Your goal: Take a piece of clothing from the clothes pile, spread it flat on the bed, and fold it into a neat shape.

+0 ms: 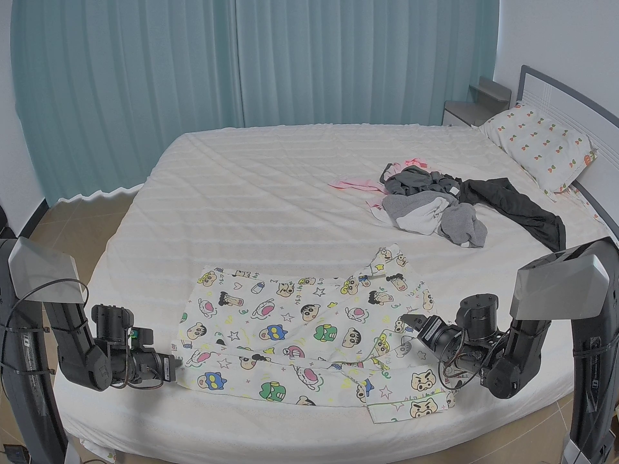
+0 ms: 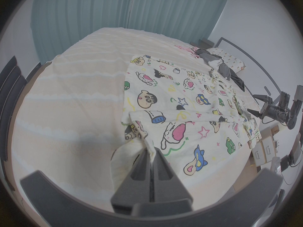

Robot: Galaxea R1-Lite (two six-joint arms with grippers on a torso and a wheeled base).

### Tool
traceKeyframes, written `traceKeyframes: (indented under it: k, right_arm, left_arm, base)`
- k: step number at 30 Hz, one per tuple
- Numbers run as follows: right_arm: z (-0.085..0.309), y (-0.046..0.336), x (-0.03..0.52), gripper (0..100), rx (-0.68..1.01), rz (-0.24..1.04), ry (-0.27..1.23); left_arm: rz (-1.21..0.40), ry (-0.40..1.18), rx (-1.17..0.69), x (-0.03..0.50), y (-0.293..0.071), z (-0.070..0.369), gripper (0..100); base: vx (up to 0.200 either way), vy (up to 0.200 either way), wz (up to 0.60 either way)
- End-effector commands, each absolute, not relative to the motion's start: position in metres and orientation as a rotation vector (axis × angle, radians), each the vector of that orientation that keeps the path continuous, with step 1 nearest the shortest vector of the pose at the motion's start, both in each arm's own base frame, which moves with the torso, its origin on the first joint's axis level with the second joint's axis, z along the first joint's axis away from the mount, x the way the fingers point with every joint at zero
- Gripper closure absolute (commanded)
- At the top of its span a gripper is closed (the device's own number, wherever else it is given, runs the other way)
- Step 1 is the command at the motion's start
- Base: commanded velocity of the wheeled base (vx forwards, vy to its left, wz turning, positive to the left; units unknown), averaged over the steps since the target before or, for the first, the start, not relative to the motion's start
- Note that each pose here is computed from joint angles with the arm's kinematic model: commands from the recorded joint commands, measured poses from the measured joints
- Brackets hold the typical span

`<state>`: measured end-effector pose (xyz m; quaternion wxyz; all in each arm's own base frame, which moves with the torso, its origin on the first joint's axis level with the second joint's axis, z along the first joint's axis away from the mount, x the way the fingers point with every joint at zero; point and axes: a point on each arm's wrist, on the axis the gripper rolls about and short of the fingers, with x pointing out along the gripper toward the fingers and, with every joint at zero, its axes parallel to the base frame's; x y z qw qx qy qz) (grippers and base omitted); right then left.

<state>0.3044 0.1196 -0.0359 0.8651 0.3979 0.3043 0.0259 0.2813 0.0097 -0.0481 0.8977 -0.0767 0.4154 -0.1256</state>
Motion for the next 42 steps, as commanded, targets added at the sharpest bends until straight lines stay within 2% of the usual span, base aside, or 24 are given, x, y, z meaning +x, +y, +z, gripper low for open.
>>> traceKeyframes:
  k: [1, 5, 6, 13, 18, 24, 28, 34, 42]
  right_arm:
    - [-0.036, 0.120, 0.304, 0, 0.833, 0.054, 0.639]
    - [-0.036, 0.120, 0.304, 0, 0.831, 0.055, 0.639]
    - [-0.037, 0.120, 0.304, 0, 0.831, 0.053, 0.642]
    - [-0.032, 0.115, 0.303, 0, 0.822, 0.049, 0.628]
    - [-0.021, 0.093, 0.299, 0, 0.729, 0.054, 0.604]
    - [-0.033, 0.073, 0.277, 0, 0.601, 0.140, 0.736]
    - [-0.042, 0.059, 0.267, 0, 0.523, 0.275, 0.816]
    - [-0.065, 0.052, 0.271, 0, 0.436, 0.365, 0.796]
    - [-0.071, 0.056, 0.269, 0, 0.428, 0.416, 0.795]
  left_arm:
    - [-0.253, 0.881, -0.167, 0.275, 0.010, -0.049, 100]
    - [-0.259, 0.901, -0.164, 0.268, 0.009, -0.049, 100]
    - [-0.261, 0.901, -0.163, 0.265, 0.009, -0.048, 0]
    - [-0.258, 0.860, -0.166, 0.265, 0.010, -0.045, 0]
    - [-0.229, 0.856, -0.196, 0.264, 0.016, -0.043, 0]
    - [-0.222, 0.815, -0.307, 0.256, 0.026, -0.037, 0]
    - [-0.240, 0.797, -0.463, 0.240, 0.031, -0.029, 0]
    - [-0.309, 0.797, -0.618, 0.225, 0.036, -0.026, 0]
    - [-0.310, 0.802, -0.628, 0.225, 0.036, -0.029, 0]
  base:
    - [0.000, 0.000, 0.00]
    - [0.000, 0.000, 0.00]
    - [0.000, 0.000, 0.00]
    - [0.000, 0.000, 0.00]
    - [0.000, 0.000, 0.00]
    - [0.000, 0.000, 0.00]
    - [0.000, 0.000, 0.00]
    - [0.000, 0.000, 0.00]
    - [0.000, 0.000, 0.00]
